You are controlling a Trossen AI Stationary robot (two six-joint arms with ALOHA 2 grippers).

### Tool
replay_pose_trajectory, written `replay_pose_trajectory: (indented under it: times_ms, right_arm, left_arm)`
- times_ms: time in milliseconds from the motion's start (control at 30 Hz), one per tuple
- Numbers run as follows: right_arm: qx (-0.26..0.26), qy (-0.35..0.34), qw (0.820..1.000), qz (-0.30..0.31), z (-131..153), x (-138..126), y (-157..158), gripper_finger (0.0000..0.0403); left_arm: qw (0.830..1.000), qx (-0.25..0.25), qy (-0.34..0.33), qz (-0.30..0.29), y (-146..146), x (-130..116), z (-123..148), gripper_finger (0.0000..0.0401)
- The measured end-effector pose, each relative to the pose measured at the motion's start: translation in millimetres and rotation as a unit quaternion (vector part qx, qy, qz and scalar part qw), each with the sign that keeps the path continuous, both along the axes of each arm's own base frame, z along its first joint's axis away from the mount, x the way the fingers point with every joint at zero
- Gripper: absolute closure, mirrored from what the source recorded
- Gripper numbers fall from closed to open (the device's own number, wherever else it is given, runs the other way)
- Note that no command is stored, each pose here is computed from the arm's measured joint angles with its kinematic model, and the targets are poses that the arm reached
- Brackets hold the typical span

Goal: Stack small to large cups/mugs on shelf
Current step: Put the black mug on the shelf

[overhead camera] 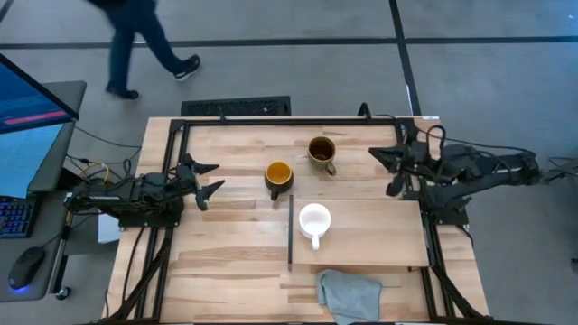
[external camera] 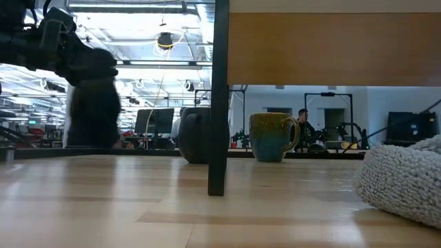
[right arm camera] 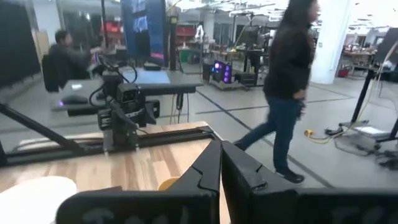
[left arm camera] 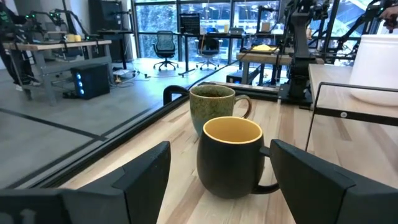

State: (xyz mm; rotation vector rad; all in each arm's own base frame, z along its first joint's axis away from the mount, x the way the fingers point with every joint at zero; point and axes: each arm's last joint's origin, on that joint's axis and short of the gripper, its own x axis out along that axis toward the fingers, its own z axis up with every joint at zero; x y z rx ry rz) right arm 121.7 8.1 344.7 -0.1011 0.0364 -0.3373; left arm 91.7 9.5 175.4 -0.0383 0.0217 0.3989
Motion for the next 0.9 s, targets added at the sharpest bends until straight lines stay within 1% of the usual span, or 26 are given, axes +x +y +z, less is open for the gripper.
replay_pose_trajectory:
  times_ms: [167, 267, 433, 500, 600, 700, 833, 900]
  right_arm:
    - [-0.005, 0.024, 1.0, -0.02, 29, 26, -1, 0.0369]
    - [0.01, 0.055, 0.997, -0.05, 38, 43, -8, 0.0369]
    - [0.01, 0.093, 0.991, -0.097, 49, 66, -24, 0.0369]
    - [0.01, 0.102, 0.989, -0.111, 48, 78, -30, 0.0369]
    - [-0.006, 0.112, 0.986, -0.126, 45, 95, -39, 0.0369]
    - [-0.011, 0.119, 0.983, -0.14, 41, 112, -48, 0.0369]
    - [-0.011, 0.149, 0.977, -0.153, 29, 133, -58, 0.0369]
    - [-0.008, 0.164, 0.975, -0.15, 22, 141, -64, 0.0367]
  left_arm:
    - [1.0, 0.0, 0.0, 0.0, 0, 0, 0, 0.0135]
    - [1.0, -0.001, 0.001, 0.0, 0, 0, 0, 0.0135]
    - [1.0, -0.002, 0.001, -0.004, 0, 0, 0, 0.0135]
    - [1.0, -0.004, 0.001, -0.013, -1, 0, 0, 0.0135]
    - [1.0, -0.006, 0.001, -0.027, -1, 1, -1, 0.0135]
    - [1.0, -0.006, 0.002, -0.031, -2, 1, -1, 0.0135]
    - [0.999, -0.006, 0.002, -0.031, -2, 1, -1, 0.0135]
    - [0.999, -0.007, 0.001, -0.031, -2, 1, -1, 0.0135]
